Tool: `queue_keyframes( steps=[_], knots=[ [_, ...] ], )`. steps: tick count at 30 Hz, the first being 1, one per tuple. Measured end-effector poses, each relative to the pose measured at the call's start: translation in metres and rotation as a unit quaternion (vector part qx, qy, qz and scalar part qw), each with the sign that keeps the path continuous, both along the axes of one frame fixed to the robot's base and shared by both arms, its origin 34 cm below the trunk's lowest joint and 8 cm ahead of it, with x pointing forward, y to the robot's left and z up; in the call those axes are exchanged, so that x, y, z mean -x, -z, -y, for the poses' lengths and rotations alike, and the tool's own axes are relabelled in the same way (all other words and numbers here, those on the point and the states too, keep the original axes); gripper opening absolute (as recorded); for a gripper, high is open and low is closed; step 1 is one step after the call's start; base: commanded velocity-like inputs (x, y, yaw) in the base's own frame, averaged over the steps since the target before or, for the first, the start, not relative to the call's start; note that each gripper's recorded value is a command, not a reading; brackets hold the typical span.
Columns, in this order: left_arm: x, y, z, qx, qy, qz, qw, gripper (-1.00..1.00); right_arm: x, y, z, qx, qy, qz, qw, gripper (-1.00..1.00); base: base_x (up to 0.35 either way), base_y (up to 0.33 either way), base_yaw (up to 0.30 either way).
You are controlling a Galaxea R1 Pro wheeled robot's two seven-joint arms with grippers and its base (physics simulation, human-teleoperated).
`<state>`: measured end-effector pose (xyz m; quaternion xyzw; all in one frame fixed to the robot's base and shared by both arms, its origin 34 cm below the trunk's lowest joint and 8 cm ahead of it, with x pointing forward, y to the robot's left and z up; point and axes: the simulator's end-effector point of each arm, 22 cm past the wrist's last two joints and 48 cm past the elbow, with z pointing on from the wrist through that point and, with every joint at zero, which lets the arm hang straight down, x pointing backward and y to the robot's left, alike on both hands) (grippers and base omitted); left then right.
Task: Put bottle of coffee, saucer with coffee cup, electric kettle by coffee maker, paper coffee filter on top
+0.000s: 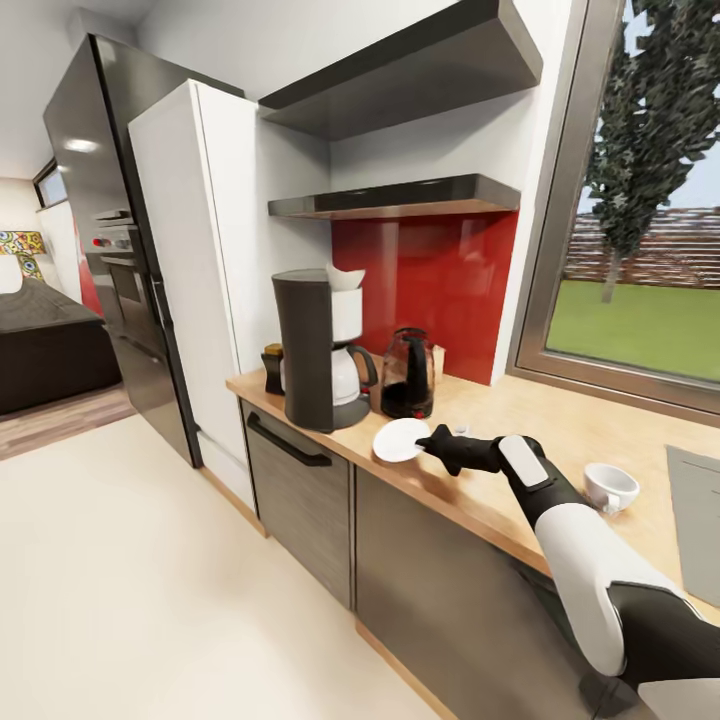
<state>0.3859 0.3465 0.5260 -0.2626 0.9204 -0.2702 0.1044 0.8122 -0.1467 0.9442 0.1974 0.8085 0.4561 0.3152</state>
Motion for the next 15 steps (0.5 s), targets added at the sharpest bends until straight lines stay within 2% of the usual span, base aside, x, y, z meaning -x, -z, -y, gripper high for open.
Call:
queue_keyframes(
  steps=[7, 15],
  knots=[
    [-0.0002, 0.0, -0.0006, 0.0, -0.001, 0.0, 1.0, 1.0, 0.0001, -0.0005, -0.0039, -0.006, 0.0, -0.003, 1.0, -1.0, 0.042, 0.018, 0.0],
    [-0.0004, -0.0001, -0.0005, 0.0, -0.001, 0.0, 1.0, 1.0, 0.0001, -0.0005, -0.0039, -0.007, 0.001, -0.003, 1.0, -1.0, 0.108, 0.087, 0.0]
  ],
)
